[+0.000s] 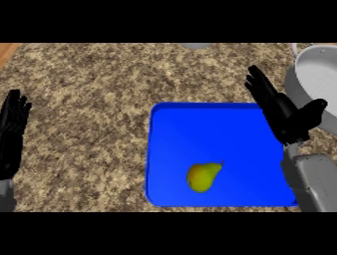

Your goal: Pick the pear from the tray and place it in the pot

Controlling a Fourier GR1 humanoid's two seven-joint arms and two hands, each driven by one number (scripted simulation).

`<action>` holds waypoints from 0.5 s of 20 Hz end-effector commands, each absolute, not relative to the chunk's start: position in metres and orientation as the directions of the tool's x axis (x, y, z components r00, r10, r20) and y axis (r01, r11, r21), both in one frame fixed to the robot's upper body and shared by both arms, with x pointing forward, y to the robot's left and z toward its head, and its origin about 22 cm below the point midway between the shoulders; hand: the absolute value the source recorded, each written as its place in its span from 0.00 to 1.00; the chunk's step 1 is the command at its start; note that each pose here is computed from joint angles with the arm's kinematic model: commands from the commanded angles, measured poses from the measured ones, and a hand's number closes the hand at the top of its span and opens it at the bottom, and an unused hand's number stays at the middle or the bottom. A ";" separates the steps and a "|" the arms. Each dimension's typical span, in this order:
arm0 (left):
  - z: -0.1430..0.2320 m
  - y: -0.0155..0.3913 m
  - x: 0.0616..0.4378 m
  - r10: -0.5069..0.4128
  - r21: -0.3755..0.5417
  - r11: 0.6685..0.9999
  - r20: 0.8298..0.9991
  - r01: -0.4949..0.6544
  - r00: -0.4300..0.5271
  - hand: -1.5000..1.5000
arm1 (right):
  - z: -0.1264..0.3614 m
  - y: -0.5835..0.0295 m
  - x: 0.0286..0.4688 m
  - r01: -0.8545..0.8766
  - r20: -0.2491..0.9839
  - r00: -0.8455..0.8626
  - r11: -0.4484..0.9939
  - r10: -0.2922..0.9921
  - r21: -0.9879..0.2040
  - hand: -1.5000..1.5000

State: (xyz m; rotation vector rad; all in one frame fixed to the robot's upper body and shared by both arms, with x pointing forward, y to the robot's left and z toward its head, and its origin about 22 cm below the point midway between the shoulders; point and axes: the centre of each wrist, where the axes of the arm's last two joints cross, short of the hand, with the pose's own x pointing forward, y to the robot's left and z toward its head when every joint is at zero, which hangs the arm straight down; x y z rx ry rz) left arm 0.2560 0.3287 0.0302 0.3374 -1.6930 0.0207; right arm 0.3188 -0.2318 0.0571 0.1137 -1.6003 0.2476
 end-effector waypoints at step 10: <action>0.050 0.315 0.267 -0.104 0.089 0.964 0.993 -0.249 -0.049 0.50 | -0.046 -0.303 0.200 0.661 0.966 0.157 0.705 0.205 -0.257 0.00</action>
